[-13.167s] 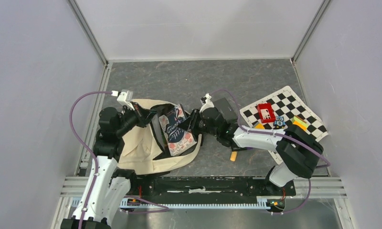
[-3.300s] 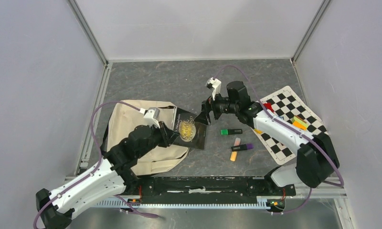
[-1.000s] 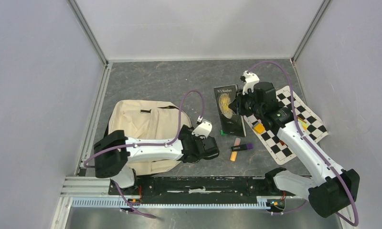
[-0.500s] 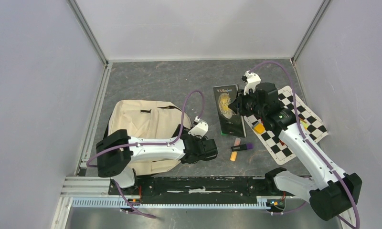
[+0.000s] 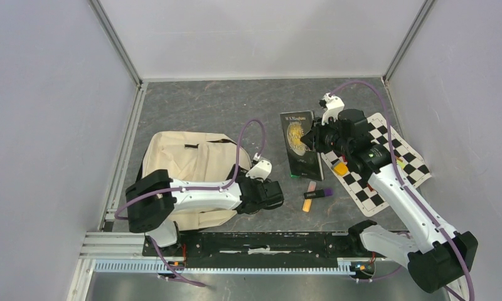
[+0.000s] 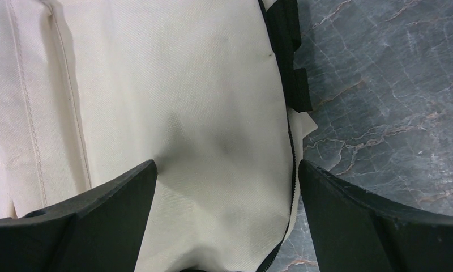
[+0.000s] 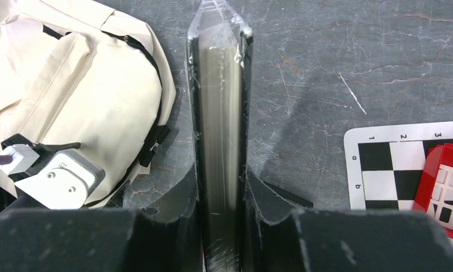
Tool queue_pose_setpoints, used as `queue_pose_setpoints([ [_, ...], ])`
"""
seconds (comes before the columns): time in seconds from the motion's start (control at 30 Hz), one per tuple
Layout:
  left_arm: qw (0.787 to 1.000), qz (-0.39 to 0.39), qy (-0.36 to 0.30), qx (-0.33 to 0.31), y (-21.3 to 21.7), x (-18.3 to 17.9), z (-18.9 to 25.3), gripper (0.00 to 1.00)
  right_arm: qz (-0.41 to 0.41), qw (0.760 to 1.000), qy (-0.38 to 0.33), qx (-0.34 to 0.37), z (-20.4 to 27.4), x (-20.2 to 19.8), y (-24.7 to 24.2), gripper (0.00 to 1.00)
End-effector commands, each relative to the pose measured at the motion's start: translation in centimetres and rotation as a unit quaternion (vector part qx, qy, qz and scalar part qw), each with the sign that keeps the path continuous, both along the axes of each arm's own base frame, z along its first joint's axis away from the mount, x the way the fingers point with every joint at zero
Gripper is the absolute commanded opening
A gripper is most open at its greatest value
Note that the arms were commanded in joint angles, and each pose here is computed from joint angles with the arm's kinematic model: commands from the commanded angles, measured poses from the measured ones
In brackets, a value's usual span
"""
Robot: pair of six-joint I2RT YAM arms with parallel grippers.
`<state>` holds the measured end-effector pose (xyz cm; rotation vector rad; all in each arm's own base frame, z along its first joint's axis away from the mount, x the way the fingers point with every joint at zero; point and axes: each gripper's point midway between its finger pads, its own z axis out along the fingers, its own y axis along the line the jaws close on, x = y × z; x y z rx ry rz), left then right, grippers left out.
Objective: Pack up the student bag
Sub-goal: Place the book in the student bag.
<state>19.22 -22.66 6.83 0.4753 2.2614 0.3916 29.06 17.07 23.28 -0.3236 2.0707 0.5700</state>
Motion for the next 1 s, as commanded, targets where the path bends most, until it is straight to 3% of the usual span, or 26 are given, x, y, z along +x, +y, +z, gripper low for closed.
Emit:
queue_pose_setpoints([
  [0.0, 0.999, 0.015, -0.030, -0.005, 0.3, 1.2, 1.2, 1.00, 0.009, 0.996, -0.072, 0.046, 4.8, 0.6, 0.8, 0.00],
  [0.3, 0.995, 0.055, -0.080, -0.032, 3.3, 3.0, 5.8, 0.95, 0.011, 0.996, -0.073, 0.048, 5.0, 0.5, 0.9, 0.00],
  [0.5, 0.993, 0.085, -0.078, -0.036, 6.3, 3.9, 5.7, 0.88, 0.024, 0.995, -0.066, 0.076, 5.0, 0.3, 1.8, 0.00],
  [0.57, 0.993, 0.086, -0.074, -0.038, 6.8, 4.0, 5.5, 0.78, 0.033, 0.993, -0.061, 0.100, 5.0, 0.0, 2.5, 0.00],
  [0.7, 0.988, 0.102, -0.103, -0.046, 8.2, 4.0, 7.4, 0.27, 0.047, 0.986, -0.035, 0.158, 4.1, -0.8, 4.0, 0.00],
  [0.73, 0.985, 0.110, -0.120, -0.055, 8.9, 4.0, 8.4, 0.19, 0.049, 0.984, -0.033, 0.171, 4.1, -1.1, 4.5, 0.00],
  [0.87, 0.974, 0.094, -0.158, -0.130, 9.8, 3.5, 11.7, 0.10, 0.075, 0.975, -0.020, 0.210, 3.9, -2.8, 6.8, 0.00],
  [0.97, 0.967, 0.031, -0.163, -0.195, 9.2, 2.7, 13.3, 0.10, 0.111, 0.972, 0.005, 0.206, 3.1, -4.2, 9.2, 0.00],
])
